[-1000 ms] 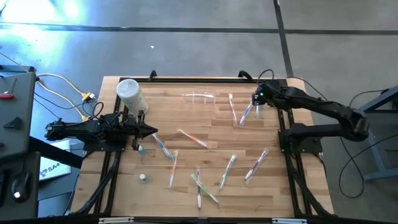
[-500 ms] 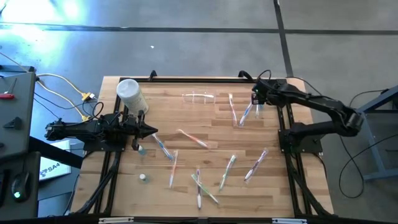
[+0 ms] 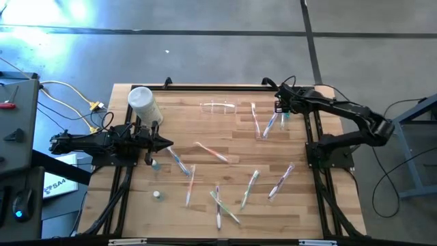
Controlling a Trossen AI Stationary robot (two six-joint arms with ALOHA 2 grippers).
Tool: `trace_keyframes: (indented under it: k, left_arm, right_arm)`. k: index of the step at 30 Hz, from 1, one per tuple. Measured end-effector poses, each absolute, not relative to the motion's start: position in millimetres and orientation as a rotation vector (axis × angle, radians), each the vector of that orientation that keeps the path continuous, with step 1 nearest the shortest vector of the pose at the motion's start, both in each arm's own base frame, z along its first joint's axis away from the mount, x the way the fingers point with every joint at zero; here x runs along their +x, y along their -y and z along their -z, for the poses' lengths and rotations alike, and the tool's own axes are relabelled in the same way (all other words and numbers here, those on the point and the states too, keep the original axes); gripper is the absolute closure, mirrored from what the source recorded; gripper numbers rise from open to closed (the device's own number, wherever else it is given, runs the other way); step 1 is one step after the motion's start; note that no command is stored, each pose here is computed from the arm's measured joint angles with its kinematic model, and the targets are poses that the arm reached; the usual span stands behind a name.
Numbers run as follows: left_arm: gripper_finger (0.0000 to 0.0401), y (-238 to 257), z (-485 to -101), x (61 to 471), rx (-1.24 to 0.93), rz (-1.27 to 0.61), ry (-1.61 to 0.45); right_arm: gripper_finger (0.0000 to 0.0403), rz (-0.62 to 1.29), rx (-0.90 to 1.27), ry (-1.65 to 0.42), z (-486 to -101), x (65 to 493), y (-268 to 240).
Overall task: Pick & Place toothbrushing station
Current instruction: Put the top right mouthwash into the transparent organizer
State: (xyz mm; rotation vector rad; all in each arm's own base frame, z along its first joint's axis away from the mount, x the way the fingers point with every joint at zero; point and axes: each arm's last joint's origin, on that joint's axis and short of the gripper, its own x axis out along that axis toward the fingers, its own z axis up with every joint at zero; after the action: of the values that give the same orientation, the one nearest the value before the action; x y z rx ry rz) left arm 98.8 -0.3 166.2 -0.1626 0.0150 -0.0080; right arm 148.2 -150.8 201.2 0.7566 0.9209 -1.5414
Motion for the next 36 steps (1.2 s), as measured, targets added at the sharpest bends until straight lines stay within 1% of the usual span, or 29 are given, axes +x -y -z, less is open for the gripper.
trace_keyframes:
  k: [14,18,23,25,33,36]
  left_arm:
    - [0.0393,0,-166,99,-0.163,0.007,-0.015]
    - [0.0393,0,-166,99,-0.163,0.007,-0.015]
    - [0.0393,0,-166,99,-0.163,0.004,-0.015]
    - [0.0393,0,-166,99,-0.163,0.004,-0.015]
    - [0.0393,0,-166,99,-0.163,0.005,-0.015]
    - [0.0393,0,-166,99,-0.163,0.005,-0.015]
  right_arm:
    - [0.0199,1.560,0.758,-0.990,-178,158,163]
    - [0.0228,1.567,0.778,-1.001,-176,156,166]
    - [0.0293,1.561,0.784,-1.008,-176,154,167]
    - [0.0313,1.556,0.778,-1.014,-176,154,167]
    - [0.0314,1.549,0.769,-1.025,-176,154,167]
    - [0.0311,1.505,0.720,-1.085,-176,154,166]
